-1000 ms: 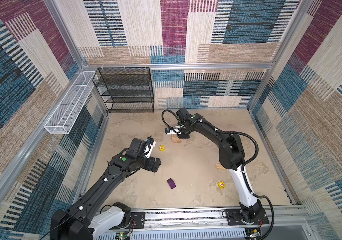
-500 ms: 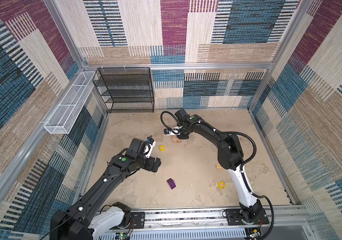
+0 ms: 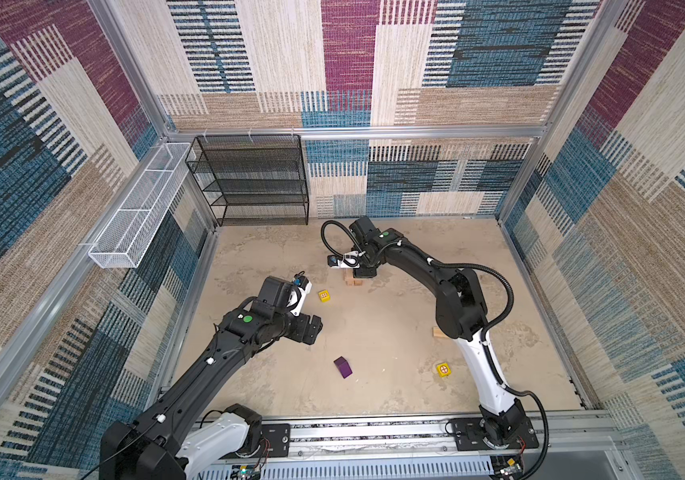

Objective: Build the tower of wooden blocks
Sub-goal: 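Lower the held block upright onto the stack top and open the right gripper, then lift the right gripper off the stack while the left gripper moves toward the stack, then move the right gripper over the small flat wooden plank while the left gripper advances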

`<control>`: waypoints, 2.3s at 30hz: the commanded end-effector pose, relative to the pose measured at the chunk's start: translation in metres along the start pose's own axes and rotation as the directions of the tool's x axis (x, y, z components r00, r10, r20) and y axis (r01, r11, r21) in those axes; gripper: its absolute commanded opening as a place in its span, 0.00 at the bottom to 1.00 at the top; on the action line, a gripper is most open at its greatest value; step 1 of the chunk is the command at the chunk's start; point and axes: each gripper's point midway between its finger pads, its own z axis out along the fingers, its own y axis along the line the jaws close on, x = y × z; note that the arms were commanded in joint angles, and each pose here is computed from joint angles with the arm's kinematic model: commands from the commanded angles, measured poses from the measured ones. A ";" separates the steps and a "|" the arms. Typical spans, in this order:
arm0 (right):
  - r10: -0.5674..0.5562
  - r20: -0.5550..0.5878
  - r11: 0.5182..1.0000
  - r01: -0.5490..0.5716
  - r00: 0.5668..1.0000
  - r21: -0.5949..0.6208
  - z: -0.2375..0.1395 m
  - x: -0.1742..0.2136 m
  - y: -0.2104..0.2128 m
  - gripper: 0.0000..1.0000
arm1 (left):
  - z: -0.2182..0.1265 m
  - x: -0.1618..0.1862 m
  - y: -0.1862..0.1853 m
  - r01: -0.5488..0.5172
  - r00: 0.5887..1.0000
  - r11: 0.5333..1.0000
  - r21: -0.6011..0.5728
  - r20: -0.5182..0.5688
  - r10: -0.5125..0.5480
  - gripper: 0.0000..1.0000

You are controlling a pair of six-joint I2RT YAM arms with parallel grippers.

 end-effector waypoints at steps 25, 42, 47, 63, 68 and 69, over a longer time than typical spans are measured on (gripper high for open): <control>0.577 0.570 0.643 -0.756 0.585 0.125 -0.149 -0.036 -0.014 0.60 | -0.015 -0.025 0.001 0.012 0.997 1.000 -0.015 0.082 -0.010 0.94; 0.690 0.637 0.300 -0.937 0.344 0.181 -0.220 0.033 0.015 0.74 | -0.013 -0.078 -0.022 0.009 0.994 0.996 0.087 0.112 -0.019 0.95; 0.706 0.681 0.149 -0.980 0.196 0.128 -0.244 0.050 0.023 1.00 | -0.030 -0.099 -0.039 -0.071 0.978 0.992 0.100 0.202 0.050 0.97; 0.909 0.414 -0.127 -0.980 -0.052 0.155 -0.196 0.122 0.136 0.88 | -0.052 -0.108 -0.147 -0.467 0.856 0.870 0.156 0.327 0.401 0.97; 0.915 0.368 -0.235 -0.959 -0.163 0.161 -0.189 0.145 0.176 0.90 | -0.052 -0.114 -0.167 -0.453 0.867 0.862 0.229 0.336 0.367 1.00; 0.913 0.363 -0.256 -0.954 -0.185 0.158 -0.189 0.151 0.184 0.91 | -0.054 -0.115 -0.173 -0.456 0.866 0.855 0.246 0.342 0.363 1.00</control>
